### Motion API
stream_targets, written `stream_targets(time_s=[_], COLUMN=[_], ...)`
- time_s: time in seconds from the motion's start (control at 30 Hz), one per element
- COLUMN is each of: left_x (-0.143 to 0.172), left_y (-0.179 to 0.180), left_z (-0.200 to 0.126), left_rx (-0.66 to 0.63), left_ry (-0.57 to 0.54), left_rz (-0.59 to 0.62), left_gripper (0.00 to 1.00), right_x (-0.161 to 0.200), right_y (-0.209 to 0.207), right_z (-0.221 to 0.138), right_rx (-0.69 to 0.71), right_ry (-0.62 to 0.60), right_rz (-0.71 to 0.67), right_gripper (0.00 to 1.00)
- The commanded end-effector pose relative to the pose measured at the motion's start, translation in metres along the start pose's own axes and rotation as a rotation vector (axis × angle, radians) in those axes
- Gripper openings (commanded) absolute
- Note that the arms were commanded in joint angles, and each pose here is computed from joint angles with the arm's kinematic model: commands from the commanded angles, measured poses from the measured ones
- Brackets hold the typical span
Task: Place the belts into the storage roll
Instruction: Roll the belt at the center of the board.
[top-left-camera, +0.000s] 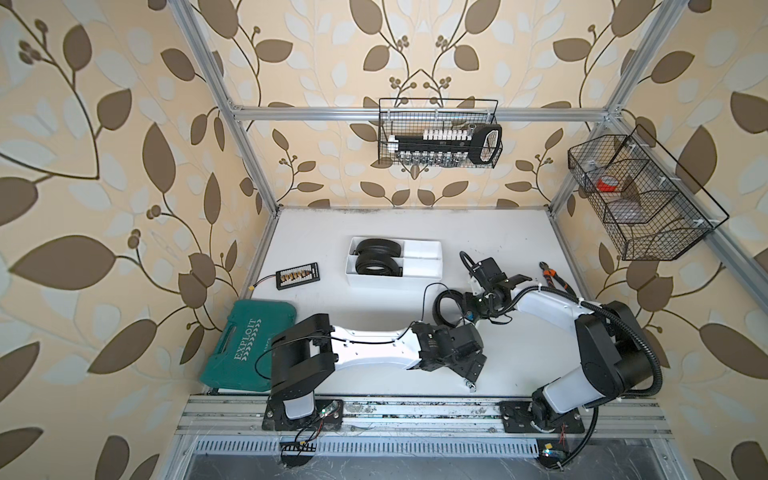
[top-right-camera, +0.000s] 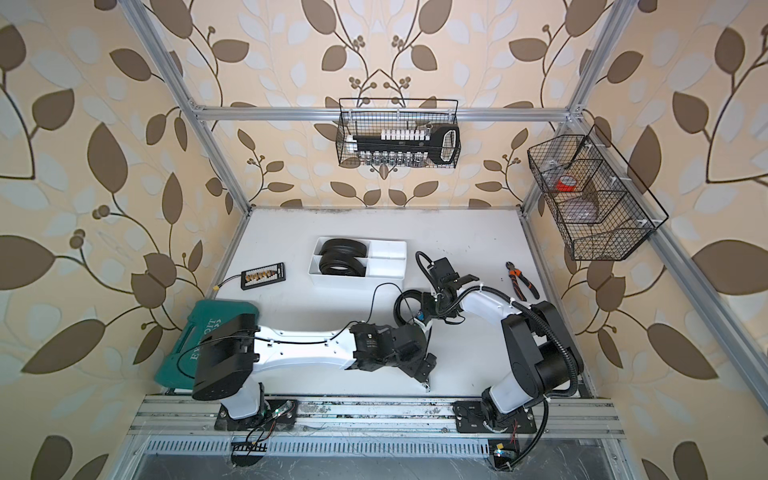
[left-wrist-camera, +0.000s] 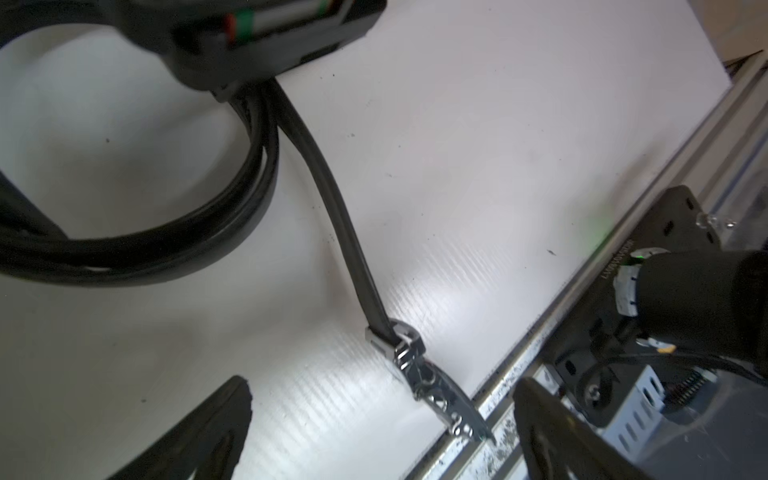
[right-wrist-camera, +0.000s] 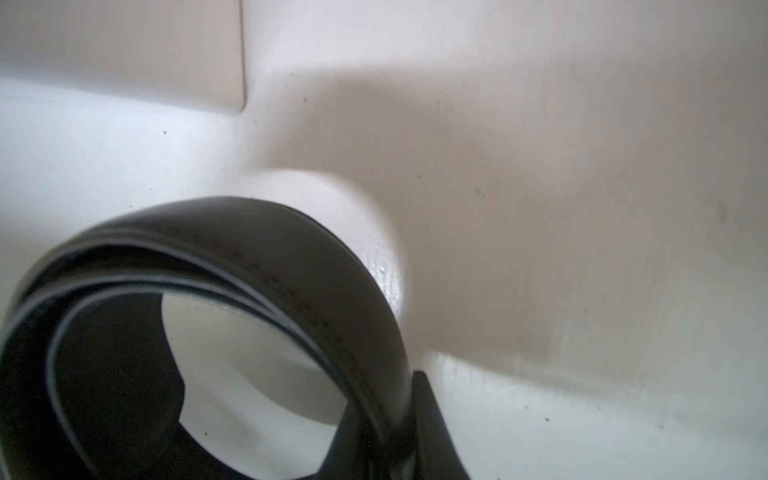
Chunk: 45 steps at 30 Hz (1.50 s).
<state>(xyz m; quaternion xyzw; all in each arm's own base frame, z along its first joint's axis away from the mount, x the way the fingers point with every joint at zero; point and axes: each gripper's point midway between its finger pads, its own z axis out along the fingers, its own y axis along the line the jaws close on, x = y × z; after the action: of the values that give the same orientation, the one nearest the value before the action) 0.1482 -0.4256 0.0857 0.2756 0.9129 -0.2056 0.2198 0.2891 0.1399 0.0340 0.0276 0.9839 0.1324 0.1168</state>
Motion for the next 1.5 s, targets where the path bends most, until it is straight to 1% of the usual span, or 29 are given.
stream_targets(time_s=[0.0,0.07,0.17,0.23,0.33,0.5,0.6,0.7,0.8,0.97,1.1,1.23,1.33,1.47], left_x=[-0.018,-0.015,-0.009,-0.002,0.006,0.015,0.012,0.002,-0.011,-0.036,-0.049,-0.049,-0.044,-0.036], left_y=[0.009,0.01,0.022,0.025,0.032,0.06,0.078,0.097,0.115,0.138,0.147,0.147,0.148,0.151], left_z=[0.003,0.012,0.021,0.025,0.027,0.024,0.02,0.017,0.016,0.013,0.01,0.013,0.017,0.012], left_rx=[-0.119,-0.161,-0.247,-0.251,-0.266,-0.406,-0.456,-0.487,-0.517,-0.564,-0.591,-0.585,-0.581,-0.571], left_ry=[-0.039,-0.018,0.01,0.03,0.048,0.083,0.077,0.06,0.046,0.018,0.011,0.018,0.024,0.011], left_rz=[0.017,0.034,0.055,0.081,0.125,0.185,0.174,0.136,0.128,0.166,0.199,0.202,0.173,0.115], left_gripper=[0.98,0.98,0.97,0.95,0.95,0.95,0.95,0.95,0.95,0.96,0.96,0.96,0.97,0.97], right_x=[0.005,0.007,0.008,0.007,0.006,0.002,0.003,0.005,0.01,0.013,0.014,0.017,0.018,0.012], right_y=[0.001,-0.004,-0.014,-0.02,-0.026,-0.033,-0.034,-0.037,-0.04,-0.045,-0.047,-0.047,-0.049,-0.055], right_z=[-0.008,-0.009,-0.01,-0.012,-0.015,-0.021,-0.021,-0.021,-0.021,-0.023,-0.021,-0.015,-0.012,-0.011], right_rx=[-0.029,-0.029,-0.033,-0.034,-0.038,-0.039,-0.032,-0.024,-0.008,0.016,0.027,0.038,0.067,0.121], right_ry=[0.025,0.028,0.035,0.035,0.032,0.021,0.029,0.033,0.039,0.043,0.055,0.078,0.092,0.106], right_rz=[-0.011,-0.004,0.014,0.023,0.032,0.046,0.043,0.038,0.031,0.026,0.026,0.024,0.019,0.005], right_gripper=[0.07,0.07,0.07,0.08,0.07,0.08,0.07,0.07,0.07,0.07,0.07,0.07,0.07,0.07])
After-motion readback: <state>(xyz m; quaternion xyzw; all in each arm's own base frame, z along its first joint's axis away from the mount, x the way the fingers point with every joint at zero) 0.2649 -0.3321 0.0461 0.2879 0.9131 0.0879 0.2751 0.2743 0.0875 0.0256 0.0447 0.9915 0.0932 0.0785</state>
